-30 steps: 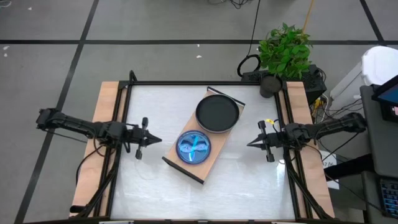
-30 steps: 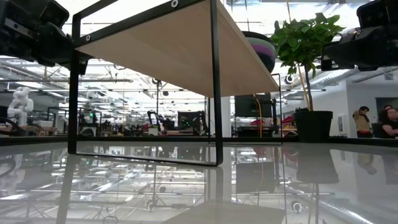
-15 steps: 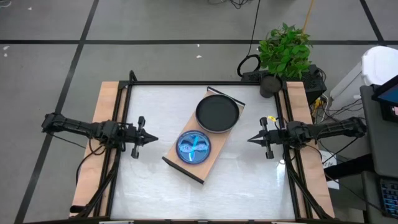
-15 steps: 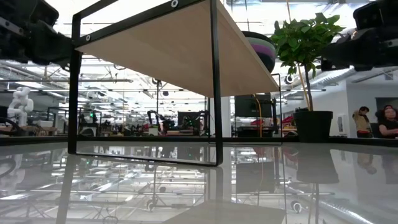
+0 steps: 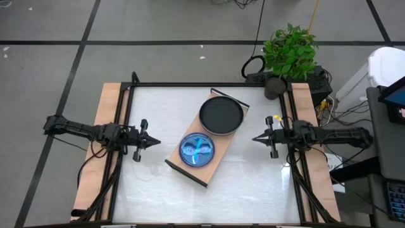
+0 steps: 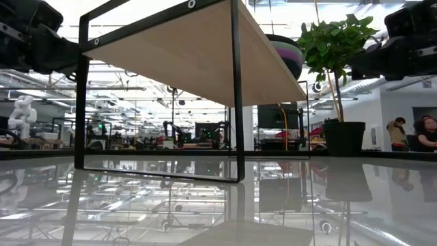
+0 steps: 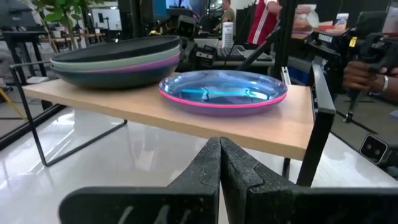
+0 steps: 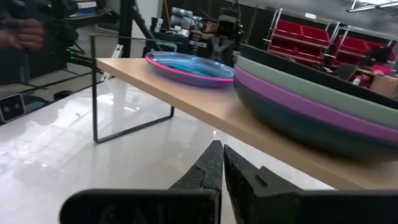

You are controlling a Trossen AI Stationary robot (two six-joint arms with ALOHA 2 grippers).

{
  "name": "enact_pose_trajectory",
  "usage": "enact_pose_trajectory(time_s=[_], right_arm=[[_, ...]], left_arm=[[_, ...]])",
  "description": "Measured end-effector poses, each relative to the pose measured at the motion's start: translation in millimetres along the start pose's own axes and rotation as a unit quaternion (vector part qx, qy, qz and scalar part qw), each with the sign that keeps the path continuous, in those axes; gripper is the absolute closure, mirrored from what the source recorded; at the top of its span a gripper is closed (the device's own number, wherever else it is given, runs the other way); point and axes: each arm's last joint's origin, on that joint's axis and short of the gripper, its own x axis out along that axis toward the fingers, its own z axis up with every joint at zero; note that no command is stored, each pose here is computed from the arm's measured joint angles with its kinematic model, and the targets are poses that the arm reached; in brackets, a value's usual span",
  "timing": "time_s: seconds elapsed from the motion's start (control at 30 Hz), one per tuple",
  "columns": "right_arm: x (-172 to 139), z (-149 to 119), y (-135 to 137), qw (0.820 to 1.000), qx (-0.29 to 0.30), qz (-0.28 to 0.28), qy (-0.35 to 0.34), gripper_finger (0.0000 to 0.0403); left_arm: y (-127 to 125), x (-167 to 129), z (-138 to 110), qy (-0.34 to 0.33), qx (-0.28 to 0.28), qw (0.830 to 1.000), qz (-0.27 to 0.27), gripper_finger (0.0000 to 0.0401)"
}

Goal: Place and stack plates onto a shelf
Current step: Return to Home Position

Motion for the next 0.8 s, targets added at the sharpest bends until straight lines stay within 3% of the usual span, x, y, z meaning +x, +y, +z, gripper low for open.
enact_pose_trajectory(time_s=[0.3, 0.8], right_arm=[[-1, -2, -5, 1.000, 0.007, 0.014, 0.001, 0.0403], [-3, -2, -11, 1.000, 0.008, -0.020, 0.000, 0.0403]], left_arm=[[0, 0, 1, -0.005, 0.013, 1.000, 0.000, 0.0398], [0, 0, -2, 0.010, -0.003, 1.000, 0.002, 0.0398]])
